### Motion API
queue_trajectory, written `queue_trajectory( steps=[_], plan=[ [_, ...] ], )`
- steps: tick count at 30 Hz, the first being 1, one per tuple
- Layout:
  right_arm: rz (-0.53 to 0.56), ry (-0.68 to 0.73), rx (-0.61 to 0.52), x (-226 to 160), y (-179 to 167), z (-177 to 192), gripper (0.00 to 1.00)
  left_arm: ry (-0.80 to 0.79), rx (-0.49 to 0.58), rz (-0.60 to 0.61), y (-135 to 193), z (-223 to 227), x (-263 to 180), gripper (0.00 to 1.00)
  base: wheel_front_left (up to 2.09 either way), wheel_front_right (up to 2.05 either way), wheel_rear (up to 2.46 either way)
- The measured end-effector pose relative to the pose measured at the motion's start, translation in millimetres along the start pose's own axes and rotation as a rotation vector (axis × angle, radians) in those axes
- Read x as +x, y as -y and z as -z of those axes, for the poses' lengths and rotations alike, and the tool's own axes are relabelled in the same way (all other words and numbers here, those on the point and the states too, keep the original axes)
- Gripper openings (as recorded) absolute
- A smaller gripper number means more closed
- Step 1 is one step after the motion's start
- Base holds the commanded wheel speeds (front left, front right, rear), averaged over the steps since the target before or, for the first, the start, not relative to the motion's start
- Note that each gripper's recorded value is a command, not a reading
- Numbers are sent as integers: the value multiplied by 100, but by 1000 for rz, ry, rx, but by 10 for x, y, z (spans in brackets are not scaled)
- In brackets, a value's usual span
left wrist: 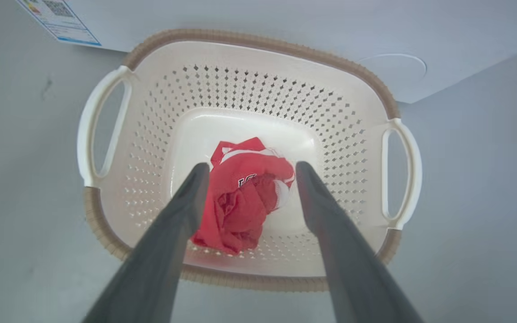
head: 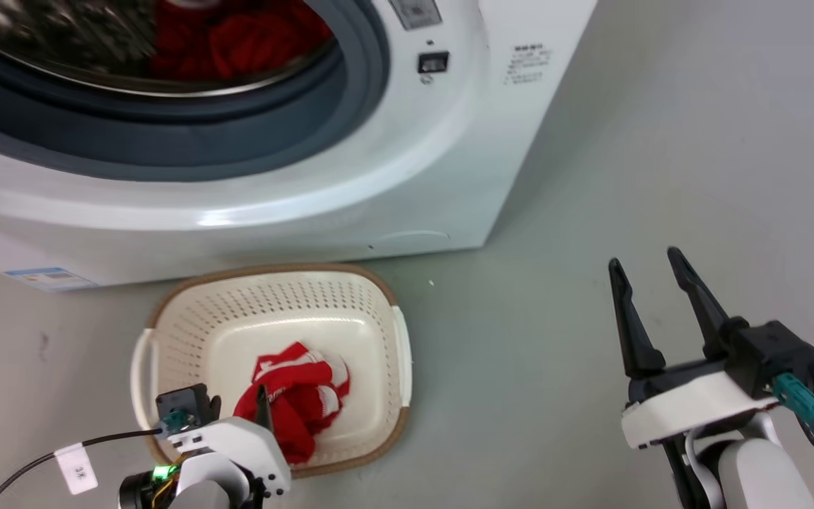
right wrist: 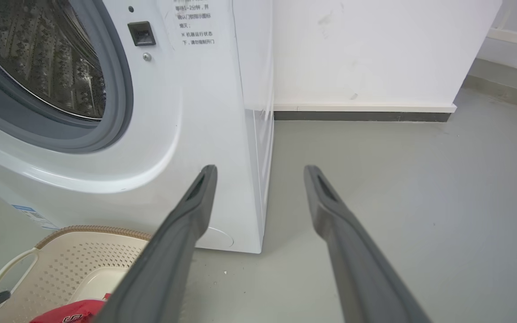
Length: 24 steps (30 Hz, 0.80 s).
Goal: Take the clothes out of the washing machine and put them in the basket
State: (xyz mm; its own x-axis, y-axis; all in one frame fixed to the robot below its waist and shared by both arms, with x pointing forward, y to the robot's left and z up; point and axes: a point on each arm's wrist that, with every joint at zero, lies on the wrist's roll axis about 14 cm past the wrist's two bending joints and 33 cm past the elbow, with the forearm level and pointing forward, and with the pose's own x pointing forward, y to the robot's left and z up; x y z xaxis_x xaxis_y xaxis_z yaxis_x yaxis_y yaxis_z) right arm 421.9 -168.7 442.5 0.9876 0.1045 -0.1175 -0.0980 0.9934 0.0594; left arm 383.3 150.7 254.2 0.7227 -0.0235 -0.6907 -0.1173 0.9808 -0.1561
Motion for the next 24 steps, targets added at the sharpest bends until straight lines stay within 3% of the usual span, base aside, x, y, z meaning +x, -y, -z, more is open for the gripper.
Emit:
queue_trajectory(
  steps=[14,24],
  plan=[
    [-54,61,-20,-295,-231,-358,100,560,68,160,563,-1484,-851,100,0,0,0],
    [-69,108,-28,-455,-297,-556,100,781,111,203,775,-1879,-1462,100,0,0,0]
  ],
)
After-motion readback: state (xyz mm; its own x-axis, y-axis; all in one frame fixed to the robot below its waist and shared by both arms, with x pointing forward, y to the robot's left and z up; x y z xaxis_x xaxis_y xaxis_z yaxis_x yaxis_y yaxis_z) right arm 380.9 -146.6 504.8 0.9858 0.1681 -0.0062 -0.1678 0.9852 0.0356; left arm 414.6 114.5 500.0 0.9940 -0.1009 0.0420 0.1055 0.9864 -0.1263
